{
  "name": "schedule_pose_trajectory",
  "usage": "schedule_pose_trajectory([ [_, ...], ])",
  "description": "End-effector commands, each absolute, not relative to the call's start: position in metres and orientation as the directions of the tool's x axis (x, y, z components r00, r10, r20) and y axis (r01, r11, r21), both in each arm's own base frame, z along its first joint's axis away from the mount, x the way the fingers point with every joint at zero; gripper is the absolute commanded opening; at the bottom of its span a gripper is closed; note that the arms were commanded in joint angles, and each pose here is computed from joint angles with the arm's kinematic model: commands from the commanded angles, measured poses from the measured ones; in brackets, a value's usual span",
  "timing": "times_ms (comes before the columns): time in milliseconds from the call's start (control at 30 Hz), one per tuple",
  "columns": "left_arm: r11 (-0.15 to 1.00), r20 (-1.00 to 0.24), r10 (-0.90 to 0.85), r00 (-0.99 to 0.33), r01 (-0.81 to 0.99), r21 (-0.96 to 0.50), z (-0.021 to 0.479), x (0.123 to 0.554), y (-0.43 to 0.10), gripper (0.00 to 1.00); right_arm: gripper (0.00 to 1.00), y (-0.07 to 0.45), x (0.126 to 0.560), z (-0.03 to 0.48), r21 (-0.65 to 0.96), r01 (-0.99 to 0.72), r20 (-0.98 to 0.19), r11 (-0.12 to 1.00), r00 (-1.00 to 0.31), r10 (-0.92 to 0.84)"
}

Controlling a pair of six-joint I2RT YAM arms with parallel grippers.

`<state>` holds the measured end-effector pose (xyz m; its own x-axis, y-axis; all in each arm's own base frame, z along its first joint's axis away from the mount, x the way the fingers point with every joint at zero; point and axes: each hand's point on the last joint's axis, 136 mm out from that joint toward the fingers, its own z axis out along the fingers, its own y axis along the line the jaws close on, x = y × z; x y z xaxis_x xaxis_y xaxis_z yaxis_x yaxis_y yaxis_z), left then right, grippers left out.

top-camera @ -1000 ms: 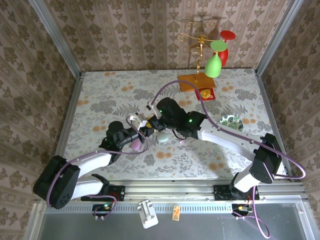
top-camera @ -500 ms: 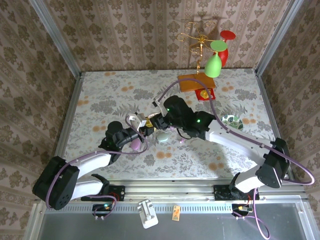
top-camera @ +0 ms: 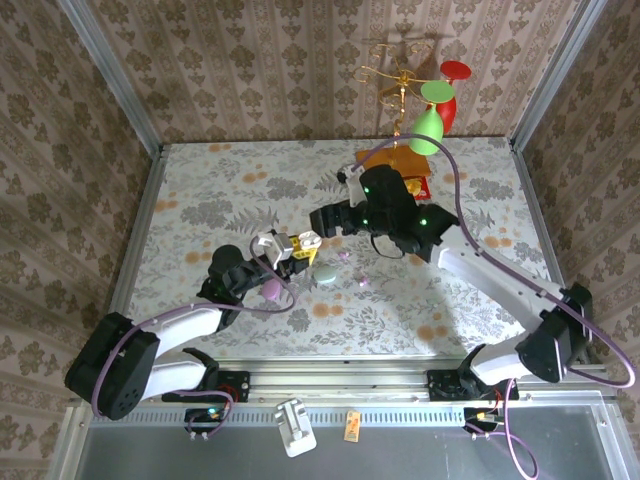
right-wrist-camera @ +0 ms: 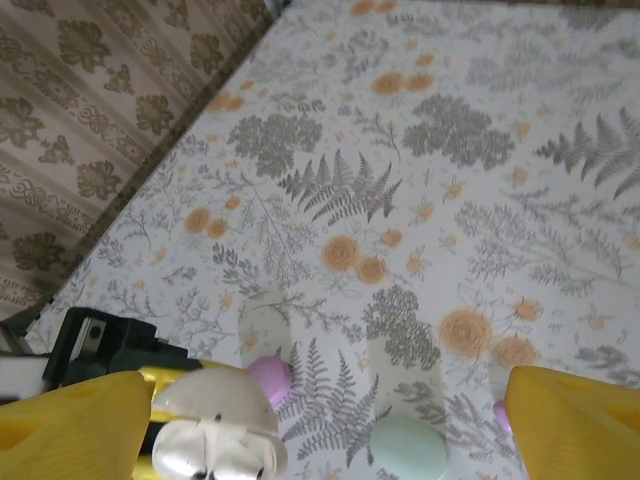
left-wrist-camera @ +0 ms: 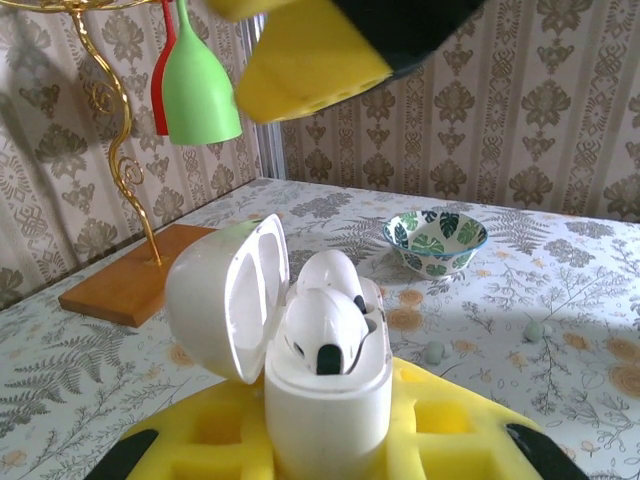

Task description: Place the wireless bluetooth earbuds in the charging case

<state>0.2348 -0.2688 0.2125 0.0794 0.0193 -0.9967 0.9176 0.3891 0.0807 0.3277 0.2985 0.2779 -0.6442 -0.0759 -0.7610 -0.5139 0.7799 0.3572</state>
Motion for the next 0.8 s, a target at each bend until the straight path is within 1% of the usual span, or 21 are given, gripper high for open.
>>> schedule_pose_trajectory([
  [0,0.357,-0.982,0.010,0.189,0.917,0.180,0.224,0.224,-0.270,0.03,0.93,0.304,0.318,0.252,0.403,-0.466,-0.635,0.787,-0.762,-0.126],
  [100,0.373,-0.977,0.026,0.211,0.905,0.205,0.221,0.226,-0.268,0.03,0.94,0.307,0.317,0.235,0.389,-0.468,-0.574,0.794,-0.797,-0.188],
  [233,0.389,-0.974,0.039,0.223,0.894,0.220,0.217,0.228,-0.266,0.03,0.94,0.309,0.315,0.219,0.398,-0.444,-0.493,0.803,-0.841,-0.221],
  [333,0.417,-0.975,0.049,0.216,0.883,0.217,0.214,0.232,-0.263,0.03,0.94,0.309,0.312,0.214,0.418,-0.435,-0.465,0.797,-0.856,-0.224],
  [433,0.458,-0.982,0.043,0.183,0.870,0.182,0.214,0.241,-0.260,0.04,0.94,0.306,0.308,0.209,0.420,-0.436,-0.443,0.796,-0.864,-0.239],
  [533,0.484,-0.987,0.031,0.159,0.861,0.154,0.216,0.247,-0.258,0.04,0.94,0.305,0.303,0.211,0.418,-0.468,-0.454,0.779,-0.850,-0.267],
  [600,0.495,-0.990,0.021,0.139,0.859,0.131,0.217,0.251,-0.257,0.04,0.95,0.307,0.300,0.216,0.434,-0.496,-0.480,0.752,-0.834,-0.273],
  [767,0.492,-0.995,0.010,0.103,0.866,0.095,0.215,0.253,-0.257,0.03,0.95,0.305,0.300,0.232,0.448,-0.528,-0.541,0.722,-0.803,-0.251],
])
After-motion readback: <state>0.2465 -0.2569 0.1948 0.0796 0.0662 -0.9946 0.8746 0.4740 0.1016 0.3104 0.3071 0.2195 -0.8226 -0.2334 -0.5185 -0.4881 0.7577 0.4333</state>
